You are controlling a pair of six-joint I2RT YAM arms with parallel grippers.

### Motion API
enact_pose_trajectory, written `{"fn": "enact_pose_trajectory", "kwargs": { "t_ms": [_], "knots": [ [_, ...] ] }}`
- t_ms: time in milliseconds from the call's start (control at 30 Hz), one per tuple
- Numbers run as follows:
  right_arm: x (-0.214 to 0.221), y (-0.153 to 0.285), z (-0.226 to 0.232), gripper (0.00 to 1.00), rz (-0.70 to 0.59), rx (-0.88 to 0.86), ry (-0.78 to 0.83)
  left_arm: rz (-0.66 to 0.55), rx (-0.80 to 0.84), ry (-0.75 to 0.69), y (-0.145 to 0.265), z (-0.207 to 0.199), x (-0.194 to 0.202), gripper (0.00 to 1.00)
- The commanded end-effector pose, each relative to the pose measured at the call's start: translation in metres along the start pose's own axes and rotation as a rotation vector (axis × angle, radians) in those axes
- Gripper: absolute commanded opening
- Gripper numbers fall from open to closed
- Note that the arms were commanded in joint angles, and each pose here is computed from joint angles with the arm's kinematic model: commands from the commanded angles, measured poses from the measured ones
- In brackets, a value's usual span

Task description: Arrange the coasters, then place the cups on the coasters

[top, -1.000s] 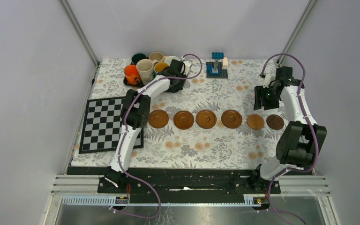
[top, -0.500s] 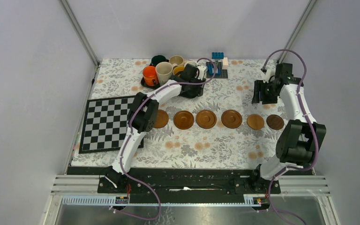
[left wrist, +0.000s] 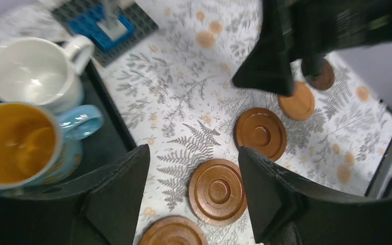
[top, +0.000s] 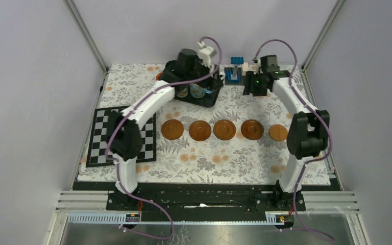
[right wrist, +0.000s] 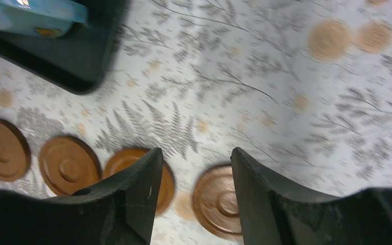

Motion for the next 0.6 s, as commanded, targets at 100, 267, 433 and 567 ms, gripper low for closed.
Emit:
{"fn": "enact_pose_trajectory", "kwargs": {
  "t_ms": [100,267,433,567],
  "knots": [
    [-0.046,-0.042,0.071,0.59,-0.127,0.007,-0.038,-0.271,-0.057,0.082,0.112,0.035,-0.049,0.72],
    [-0.042,-0.075,0.108,0.58,-0.151,-0.023,-0.031,-0.38,-0.242,0.171,0.166,0.086,-0.054,0.73],
    [-0.035,-0.107,0.126,0.58,-0.127,-0.041,-0.038,-0.39,-0.359,0.253,0.199,0.129,-0.05,0.73],
    [-0.034,-0.125,0.13,0.57,-0.138,-0.038,-0.042,-0.39,-0.395,0.271,0.211,0.14,-0.044,0.73]
  ]
}}
Point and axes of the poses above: each gripper's point midway between its finger pads, its own y axis back along the fingers, its own z axis along the line the jaws close on, x = y × z, the point moved 10 cm from there along y, back along the fingers, and after that the axes turned 13 degrees about y, right-handed, at the moved point
